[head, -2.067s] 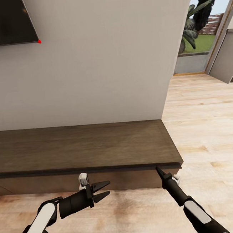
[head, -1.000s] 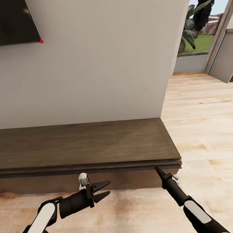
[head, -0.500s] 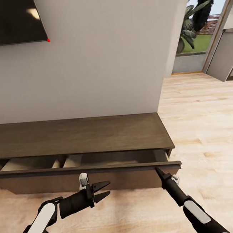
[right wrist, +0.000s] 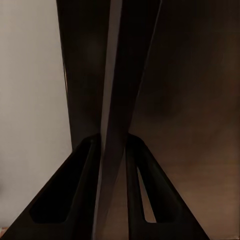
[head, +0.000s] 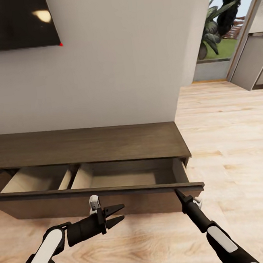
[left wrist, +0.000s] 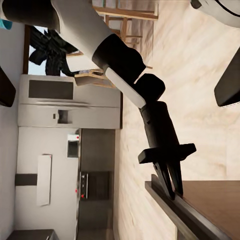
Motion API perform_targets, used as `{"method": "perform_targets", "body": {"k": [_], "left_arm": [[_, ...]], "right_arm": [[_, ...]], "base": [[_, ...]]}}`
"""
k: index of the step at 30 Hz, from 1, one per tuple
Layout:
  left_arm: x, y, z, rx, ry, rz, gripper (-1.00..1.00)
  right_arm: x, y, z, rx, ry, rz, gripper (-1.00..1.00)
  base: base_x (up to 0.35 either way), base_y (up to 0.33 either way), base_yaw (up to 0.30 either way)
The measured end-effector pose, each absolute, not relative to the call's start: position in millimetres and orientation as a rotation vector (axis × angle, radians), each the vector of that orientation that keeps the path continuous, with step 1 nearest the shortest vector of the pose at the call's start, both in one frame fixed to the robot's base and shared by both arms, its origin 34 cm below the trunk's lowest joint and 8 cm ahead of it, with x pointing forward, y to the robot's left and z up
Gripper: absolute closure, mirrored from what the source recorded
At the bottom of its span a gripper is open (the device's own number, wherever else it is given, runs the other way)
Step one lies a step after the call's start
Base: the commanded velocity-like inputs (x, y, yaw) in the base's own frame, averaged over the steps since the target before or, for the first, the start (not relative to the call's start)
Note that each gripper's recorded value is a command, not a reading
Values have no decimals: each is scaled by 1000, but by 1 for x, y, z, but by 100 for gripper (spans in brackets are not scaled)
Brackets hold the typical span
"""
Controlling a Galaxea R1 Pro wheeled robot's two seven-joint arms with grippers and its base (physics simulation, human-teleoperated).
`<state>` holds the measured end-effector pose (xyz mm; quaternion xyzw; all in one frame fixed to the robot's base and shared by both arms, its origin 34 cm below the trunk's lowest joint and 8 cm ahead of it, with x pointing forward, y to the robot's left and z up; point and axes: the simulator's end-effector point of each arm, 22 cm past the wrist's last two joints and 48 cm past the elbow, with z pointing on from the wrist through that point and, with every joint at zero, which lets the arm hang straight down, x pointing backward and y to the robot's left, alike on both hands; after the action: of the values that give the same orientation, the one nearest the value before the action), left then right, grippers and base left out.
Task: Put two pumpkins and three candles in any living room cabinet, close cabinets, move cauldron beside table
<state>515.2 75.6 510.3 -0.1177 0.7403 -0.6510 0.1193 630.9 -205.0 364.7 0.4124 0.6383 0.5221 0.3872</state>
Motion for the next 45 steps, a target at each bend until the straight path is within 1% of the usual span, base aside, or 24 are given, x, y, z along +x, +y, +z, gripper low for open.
{"method": "perform_targets", "body": {"k": [9,17,33,45], "left_arm": [[515,75,510,-343,2164,-1904,-100],[515,76,511,-344,2163,-1904,-100],[515,75,511,-342,2164,-1905,-100],[515,75,511,-342,2163,-1904,-100]], "right_arm": [[630,-203,365,1045,1627,1333,100],[630,-203,365,1044,1627,1333,100],[630,-202,365,1041,1631,1335,100],[630,-202,365,1041,1631,1336,100]], "base": [[-209,0,0],[-37,0,0],[-126,0,0],[-19,0,0]]}}
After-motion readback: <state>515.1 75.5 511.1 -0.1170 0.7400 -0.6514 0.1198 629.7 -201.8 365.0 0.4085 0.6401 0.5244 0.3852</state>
